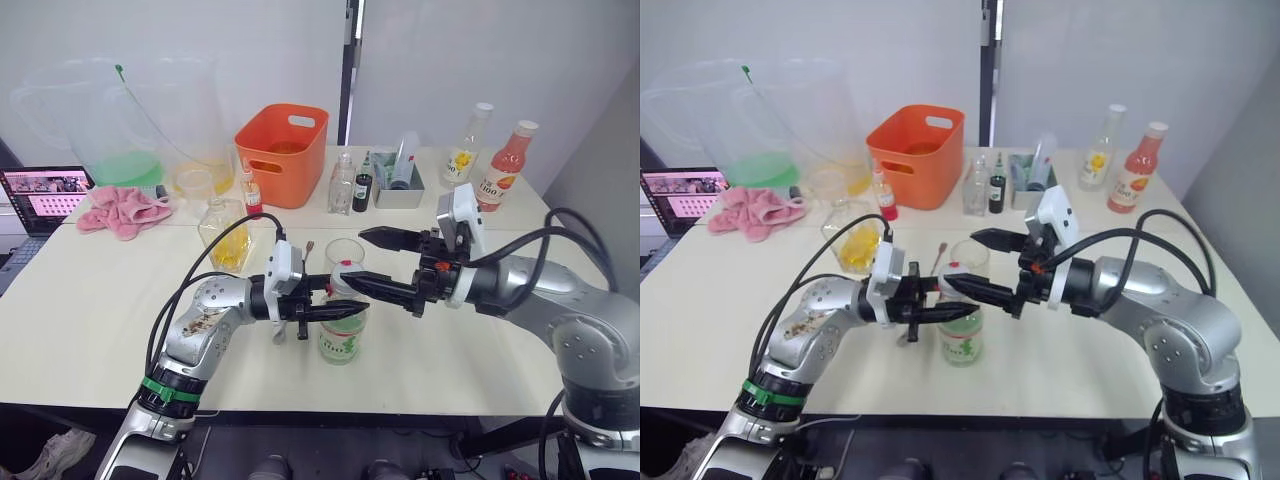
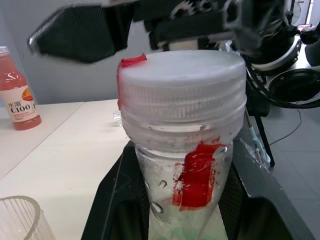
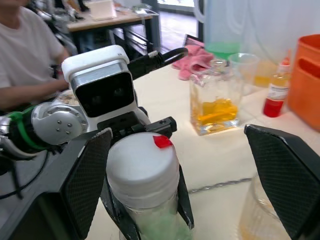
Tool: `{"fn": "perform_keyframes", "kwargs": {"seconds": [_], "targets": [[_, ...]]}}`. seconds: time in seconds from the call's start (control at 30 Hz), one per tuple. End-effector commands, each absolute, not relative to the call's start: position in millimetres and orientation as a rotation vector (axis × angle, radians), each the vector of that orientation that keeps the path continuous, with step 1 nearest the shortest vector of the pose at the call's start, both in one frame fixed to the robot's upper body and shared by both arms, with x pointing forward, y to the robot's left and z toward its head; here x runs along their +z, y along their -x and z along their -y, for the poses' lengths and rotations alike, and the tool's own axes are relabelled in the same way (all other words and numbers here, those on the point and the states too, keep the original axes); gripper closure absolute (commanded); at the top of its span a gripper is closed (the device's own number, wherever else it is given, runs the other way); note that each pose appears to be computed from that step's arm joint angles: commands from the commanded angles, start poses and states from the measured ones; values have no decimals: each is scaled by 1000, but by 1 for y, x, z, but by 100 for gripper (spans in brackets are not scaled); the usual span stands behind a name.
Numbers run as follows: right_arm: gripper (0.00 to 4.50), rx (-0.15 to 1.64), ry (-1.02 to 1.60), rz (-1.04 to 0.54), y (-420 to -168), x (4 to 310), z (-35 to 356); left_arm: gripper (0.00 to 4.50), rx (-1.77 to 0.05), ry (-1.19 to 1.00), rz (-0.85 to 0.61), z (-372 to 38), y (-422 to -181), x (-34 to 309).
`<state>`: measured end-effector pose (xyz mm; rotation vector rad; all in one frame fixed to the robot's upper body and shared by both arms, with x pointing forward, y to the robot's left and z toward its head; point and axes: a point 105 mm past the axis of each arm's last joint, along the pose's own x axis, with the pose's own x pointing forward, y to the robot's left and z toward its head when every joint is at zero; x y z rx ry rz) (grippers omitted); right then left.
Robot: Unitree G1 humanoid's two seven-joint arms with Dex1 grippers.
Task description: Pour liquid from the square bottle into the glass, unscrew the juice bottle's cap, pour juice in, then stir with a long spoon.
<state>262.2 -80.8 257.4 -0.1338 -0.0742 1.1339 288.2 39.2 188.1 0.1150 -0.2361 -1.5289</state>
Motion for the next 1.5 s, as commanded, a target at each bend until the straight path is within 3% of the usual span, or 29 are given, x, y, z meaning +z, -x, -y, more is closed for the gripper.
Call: {"fn": "perform_keyframes", "kwargs": {"seconds": [0.03,0.37,0.43,0.63,0.77,0.87,1.17,1.33,1.4,1.5], "targets": [[0,1085,142,102,-253,261,76,329,-1549,-114,126,-31,-293,163],[0,1046,132,67,-247,254,70,329,-1595,-116,137,-22,-296,164],[88,1040,132,65,-247,254,71,329,-1598,-116,136,-21,-296,164],[279,1064,130,50,-247,255,69,329,-1589,-124,141,-23,-296,164],[280,1148,141,34,-245,256,67,329,-1577,-123,136,-26,-296,163],[280,1378,238,24,-242,252,64,329,-1565,-138,132,-31,-295,162],[280,1853,506,55,-272,243,59,329,-1544,-182,144,-34,-291,166],[280,1991,549,51,-276,256,51,329,-1537,-209,149,-34,-288,167],[175,1989,570,63,-279,271,51,329,-1522,-217,156,-35,-289,168],[72,1964,563,115,-278,297,56,330,-1501,-210,155,-38,-289,168]]}}
